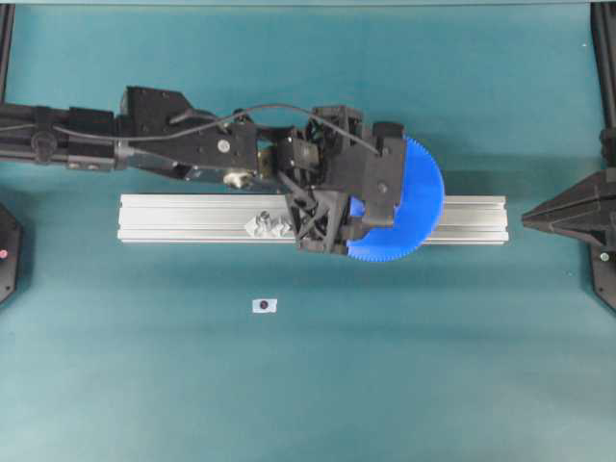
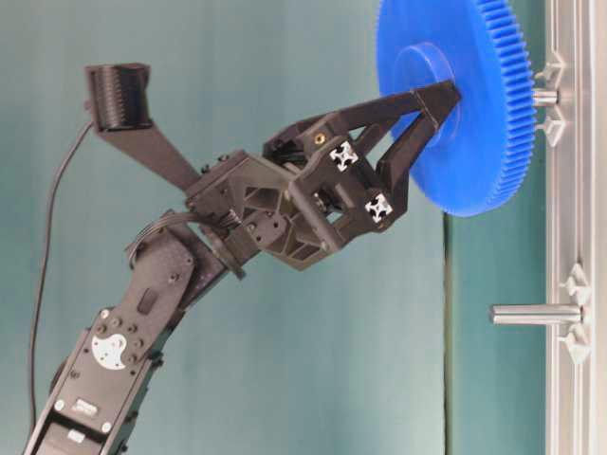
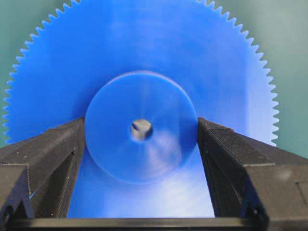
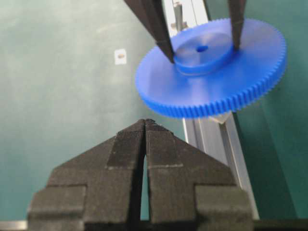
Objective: Insert the large gear onto the shaft.
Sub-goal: 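Align the gear's center hole with the shaft tip, adjusting position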
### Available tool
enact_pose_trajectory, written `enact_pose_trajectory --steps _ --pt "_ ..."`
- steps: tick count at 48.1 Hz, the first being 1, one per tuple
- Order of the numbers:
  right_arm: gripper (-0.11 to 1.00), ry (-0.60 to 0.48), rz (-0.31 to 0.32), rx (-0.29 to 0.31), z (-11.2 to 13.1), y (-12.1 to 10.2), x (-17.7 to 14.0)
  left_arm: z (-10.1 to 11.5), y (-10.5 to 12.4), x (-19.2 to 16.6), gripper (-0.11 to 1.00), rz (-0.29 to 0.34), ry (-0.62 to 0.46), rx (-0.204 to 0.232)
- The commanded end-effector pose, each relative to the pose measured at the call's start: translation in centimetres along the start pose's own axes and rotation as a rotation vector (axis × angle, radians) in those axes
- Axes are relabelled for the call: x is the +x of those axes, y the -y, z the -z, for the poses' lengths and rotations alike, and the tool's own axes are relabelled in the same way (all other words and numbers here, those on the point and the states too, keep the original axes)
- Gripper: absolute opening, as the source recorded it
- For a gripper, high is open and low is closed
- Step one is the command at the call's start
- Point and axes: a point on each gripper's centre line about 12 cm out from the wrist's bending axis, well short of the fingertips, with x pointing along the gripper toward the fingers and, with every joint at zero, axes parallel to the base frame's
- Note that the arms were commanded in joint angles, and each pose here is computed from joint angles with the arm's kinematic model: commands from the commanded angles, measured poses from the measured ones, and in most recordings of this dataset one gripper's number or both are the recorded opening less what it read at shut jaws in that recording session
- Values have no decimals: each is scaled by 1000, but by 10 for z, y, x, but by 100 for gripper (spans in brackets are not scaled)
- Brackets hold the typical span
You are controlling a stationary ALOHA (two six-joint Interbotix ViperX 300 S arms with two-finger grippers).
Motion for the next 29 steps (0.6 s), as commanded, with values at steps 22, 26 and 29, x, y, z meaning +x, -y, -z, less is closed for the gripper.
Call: enact_pose_trajectory --steps 22,26,29 --pt "6 4 6 -1 1 1 0 -54 -22 -30 78 12 -70 -4" --pt "6 4 6 -1 1 1 0 -52 -21 -22 78 16 -85 -7" --pt "6 6 6 -3 1 1 0 -46 -20 -14 78 22 -103 -10"
